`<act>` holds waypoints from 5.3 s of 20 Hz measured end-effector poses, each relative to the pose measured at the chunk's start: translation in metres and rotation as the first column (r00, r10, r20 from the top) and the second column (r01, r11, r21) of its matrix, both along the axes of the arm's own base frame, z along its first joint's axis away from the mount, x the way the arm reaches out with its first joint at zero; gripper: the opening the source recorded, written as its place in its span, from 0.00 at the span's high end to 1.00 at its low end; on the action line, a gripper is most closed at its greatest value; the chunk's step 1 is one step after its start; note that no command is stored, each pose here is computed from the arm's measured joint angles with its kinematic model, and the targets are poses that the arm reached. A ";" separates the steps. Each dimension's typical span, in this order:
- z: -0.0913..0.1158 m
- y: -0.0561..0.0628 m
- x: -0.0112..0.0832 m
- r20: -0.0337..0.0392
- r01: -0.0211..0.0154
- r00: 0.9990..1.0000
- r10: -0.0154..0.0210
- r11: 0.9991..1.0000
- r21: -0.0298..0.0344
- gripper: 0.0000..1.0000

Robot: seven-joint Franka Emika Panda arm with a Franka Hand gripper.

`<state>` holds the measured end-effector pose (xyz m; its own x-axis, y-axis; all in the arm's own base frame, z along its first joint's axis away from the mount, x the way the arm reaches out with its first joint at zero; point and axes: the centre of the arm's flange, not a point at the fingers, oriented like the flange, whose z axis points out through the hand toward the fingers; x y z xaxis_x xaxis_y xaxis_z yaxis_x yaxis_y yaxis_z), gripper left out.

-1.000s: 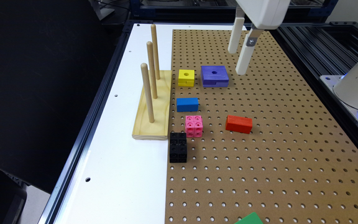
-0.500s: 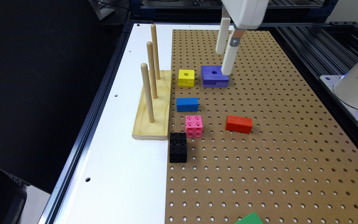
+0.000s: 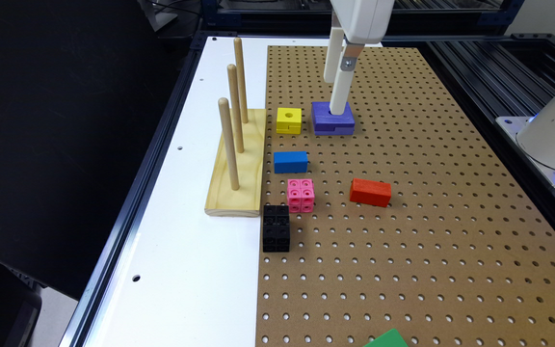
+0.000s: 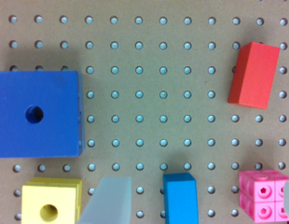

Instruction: Pick up narrow blue stick.

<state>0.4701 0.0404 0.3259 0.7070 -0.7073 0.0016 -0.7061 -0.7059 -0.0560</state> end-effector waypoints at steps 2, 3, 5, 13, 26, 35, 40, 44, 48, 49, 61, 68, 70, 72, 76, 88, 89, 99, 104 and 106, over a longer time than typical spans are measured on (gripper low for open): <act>0.000 -0.003 0.0006 0.001 0.003 1.000 -0.003 1.000 -0.001 0.00; 0.001 -0.004 0.0008 0.002 0.005 1.000 -0.005 1.000 -0.002 0.00; -0.002 -0.004 0.0016 -0.001 0.005 1.000 -0.005 1.000 -0.001 0.00; -0.035 -0.002 0.0214 0.005 0.005 1.000 -0.005 1.000 0.006 0.00; -0.055 0.000 0.0371 -0.006 0.005 1.000 -0.005 1.000 0.012 0.00; -0.075 0.000 0.0402 -0.018 0.005 1.000 -0.005 1.000 0.013 0.00; -0.079 0.000 0.0411 -0.019 0.004 1.000 -0.004 1.000 0.013 0.00; -0.094 0.000 0.0407 -0.026 0.004 1.000 -0.004 1.000 0.014 0.00; -0.112 0.000 0.0415 -0.020 0.005 1.000 -0.005 1.000 0.016 0.00; -0.113 0.001 0.0416 -0.019 0.005 1.000 -0.005 1.000 0.016 0.00; -0.111 0.006 0.0463 -0.011 -0.004 1.000 0.004 1.000 0.019 0.00; -0.141 0.007 0.0521 -0.016 0.000 1.000 0.001 1.000 0.026 0.00; -0.141 0.008 0.0547 -0.013 0.000 1.000 0.001 1.000 0.026 0.00; -0.141 0.008 0.0553 -0.012 -0.001 1.000 0.001 1.000 0.026 0.00; -0.141 0.008 0.0554 -0.012 -0.001 1.000 0.001 1.000 0.027 0.00; -0.148 0.007 0.0541 -0.021 0.001 1.000 -0.001 1.000 0.026 1.00; -0.148 0.007 0.0541 -0.021 0.001 1.000 -0.001 1.000 0.026 1.00; -0.148 0.007 0.0541 -0.021 0.000 1.000 0.000 1.000 0.025 1.00; -0.140 0.006 0.0557 -0.012 0.000 1.000 0.000 1.000 0.024 1.00; -0.130 0.006 0.0565 -0.012 -0.001 1.000 0.001 1.000 0.023 1.00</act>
<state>0.5265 0.0467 0.1958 0.7077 -0.7061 -0.0232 -0.7060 -0.7054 -0.0634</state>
